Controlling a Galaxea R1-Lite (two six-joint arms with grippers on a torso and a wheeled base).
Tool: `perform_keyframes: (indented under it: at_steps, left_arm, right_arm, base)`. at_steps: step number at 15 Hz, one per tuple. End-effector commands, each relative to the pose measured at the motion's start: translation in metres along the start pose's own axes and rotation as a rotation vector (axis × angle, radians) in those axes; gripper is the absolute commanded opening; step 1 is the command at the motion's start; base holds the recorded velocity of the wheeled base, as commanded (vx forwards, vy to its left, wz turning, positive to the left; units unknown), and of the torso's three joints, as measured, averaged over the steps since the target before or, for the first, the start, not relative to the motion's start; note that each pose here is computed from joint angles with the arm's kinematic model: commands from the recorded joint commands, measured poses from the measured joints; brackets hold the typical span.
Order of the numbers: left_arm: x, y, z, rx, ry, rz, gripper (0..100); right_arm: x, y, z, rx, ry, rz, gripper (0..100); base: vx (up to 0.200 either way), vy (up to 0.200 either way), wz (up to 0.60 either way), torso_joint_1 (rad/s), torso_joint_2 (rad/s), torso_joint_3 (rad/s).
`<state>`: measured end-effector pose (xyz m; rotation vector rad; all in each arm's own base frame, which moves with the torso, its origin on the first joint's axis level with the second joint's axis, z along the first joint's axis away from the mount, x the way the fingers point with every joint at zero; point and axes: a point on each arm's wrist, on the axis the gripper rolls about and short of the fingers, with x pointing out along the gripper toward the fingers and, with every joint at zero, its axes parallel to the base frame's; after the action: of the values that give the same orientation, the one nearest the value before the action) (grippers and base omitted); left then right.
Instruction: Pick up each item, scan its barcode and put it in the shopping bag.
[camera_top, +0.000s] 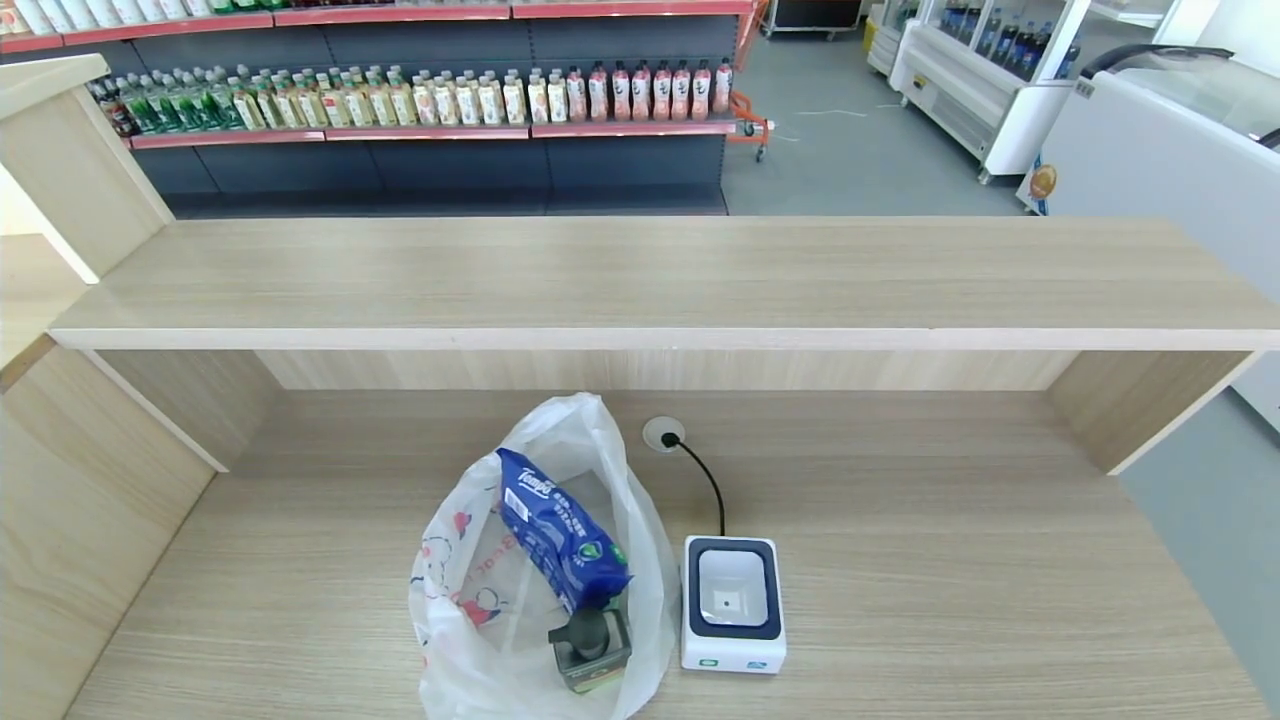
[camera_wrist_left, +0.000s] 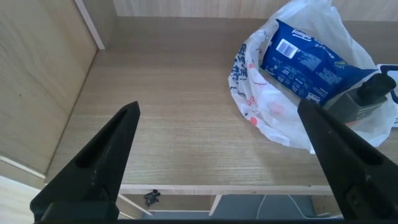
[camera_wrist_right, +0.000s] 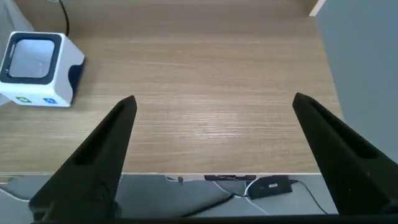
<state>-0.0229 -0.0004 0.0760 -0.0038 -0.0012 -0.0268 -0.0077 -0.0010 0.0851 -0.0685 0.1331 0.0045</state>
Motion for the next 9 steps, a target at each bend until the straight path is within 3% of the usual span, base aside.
perform_keyframes:
  at_steps: [1, 9]
  left_arm:
    - [0.0, 0.0, -0.0001, -0.001, 0.0, 0.001, 100]
    - [0.0, 0.0, -0.0001, -0.001, 0.0, 0.001, 100]
  right_arm:
    - [-0.0137, 0.0018, -0.0109, -0.017, -0.137, -0.015, 100]
    - [-0.0137, 0.0018, -0.0109, 0.032, -0.137, -0.012, 100]
  base:
    - [0.0, 0.0, 0.0, 0.0, 0.0, 0.0]
    - [0.0, 0.0, 0.0, 0.0, 0.0, 0.0]
